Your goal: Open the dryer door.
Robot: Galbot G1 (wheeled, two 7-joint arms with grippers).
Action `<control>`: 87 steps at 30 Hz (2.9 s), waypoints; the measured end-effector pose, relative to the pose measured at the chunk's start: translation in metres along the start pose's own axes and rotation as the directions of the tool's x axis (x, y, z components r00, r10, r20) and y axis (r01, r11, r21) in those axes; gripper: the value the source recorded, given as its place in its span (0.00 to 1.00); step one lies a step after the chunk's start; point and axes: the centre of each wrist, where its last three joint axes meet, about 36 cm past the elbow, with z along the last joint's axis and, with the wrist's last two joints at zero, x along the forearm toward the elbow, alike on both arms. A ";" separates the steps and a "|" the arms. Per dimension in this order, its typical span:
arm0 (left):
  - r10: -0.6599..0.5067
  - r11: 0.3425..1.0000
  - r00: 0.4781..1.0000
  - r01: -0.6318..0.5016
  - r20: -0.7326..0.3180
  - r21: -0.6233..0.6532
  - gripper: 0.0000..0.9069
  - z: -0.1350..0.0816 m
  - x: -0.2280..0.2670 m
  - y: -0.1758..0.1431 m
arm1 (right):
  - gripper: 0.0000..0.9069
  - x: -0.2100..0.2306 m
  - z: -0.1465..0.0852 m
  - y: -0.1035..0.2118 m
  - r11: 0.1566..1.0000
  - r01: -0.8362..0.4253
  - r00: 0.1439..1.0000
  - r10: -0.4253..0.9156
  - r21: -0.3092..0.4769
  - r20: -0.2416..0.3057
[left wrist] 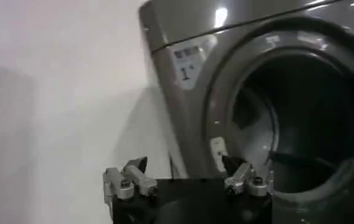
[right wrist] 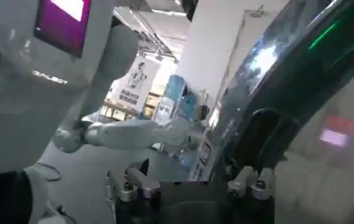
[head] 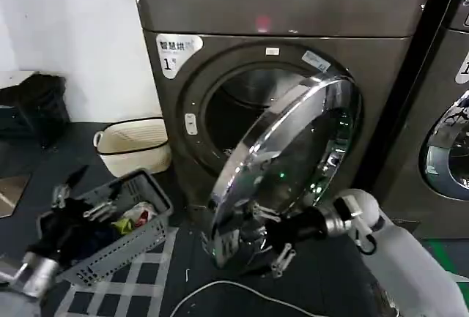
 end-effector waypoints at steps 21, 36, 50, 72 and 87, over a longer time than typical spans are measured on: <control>0.371 0.929 0.926 -0.371 0.068 -0.019 1.00 0.019 -0.070 -0.044 | 1.00 0.127 -0.052 0.148 0.896 -0.435 0.886 0.444 0.092 -0.138; 0.548 0.827 0.817 -0.561 0.178 0.030 1.00 0.018 -0.111 -0.118 | 1.00 0.154 -0.118 0.347 0.355 -0.813 0.292 0.934 0.461 -0.204; 0.636 0.745 0.728 -0.665 0.257 0.041 1.00 0.015 -0.150 -0.177 | 1.00 0.129 -0.166 0.509 -0.491 -0.441 -0.655 0.749 0.751 0.105; 0.712 0.641 0.612 -0.767 0.344 0.036 1.00 -0.008 -0.221 -0.272 | 1.00 0.097 -0.204 0.565 -0.658 0.398 -0.848 0.001 0.639 0.530; 0.739 0.598 0.573 -0.800 0.355 0.044 1.00 -0.022 -0.263 -0.332 | 1.00 0.089 -0.207 0.564 -0.679 0.412 -0.838 -0.021 0.608 0.545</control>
